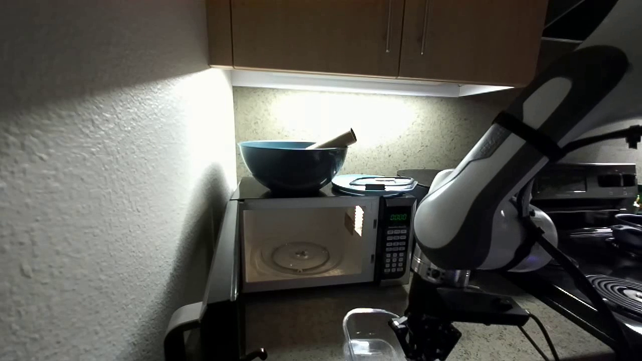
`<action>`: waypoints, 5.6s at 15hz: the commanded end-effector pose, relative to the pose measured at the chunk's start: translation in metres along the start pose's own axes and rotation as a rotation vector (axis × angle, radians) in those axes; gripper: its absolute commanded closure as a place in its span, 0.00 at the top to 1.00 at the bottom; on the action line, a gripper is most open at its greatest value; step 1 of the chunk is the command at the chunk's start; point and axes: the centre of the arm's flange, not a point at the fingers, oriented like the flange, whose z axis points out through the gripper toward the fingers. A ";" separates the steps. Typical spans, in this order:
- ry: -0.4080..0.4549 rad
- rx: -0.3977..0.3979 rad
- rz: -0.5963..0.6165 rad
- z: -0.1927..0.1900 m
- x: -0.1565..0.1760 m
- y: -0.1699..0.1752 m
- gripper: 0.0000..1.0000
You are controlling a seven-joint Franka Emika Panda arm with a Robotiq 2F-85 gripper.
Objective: Put the clear lunch box inside the microwave
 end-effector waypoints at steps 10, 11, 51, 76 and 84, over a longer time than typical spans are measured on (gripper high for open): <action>-0.063 0.182 0.002 -0.036 0.004 -0.025 0.07; -0.064 0.182 0.003 -0.036 0.004 -0.024 0.02; 0.789 0.420 -0.042 -0.025 0.178 -0.069 0.02; 0.601 0.375 0.104 -0.001 0.127 -0.128 0.02; 0.579 0.380 0.114 0.004 0.140 -0.135 0.02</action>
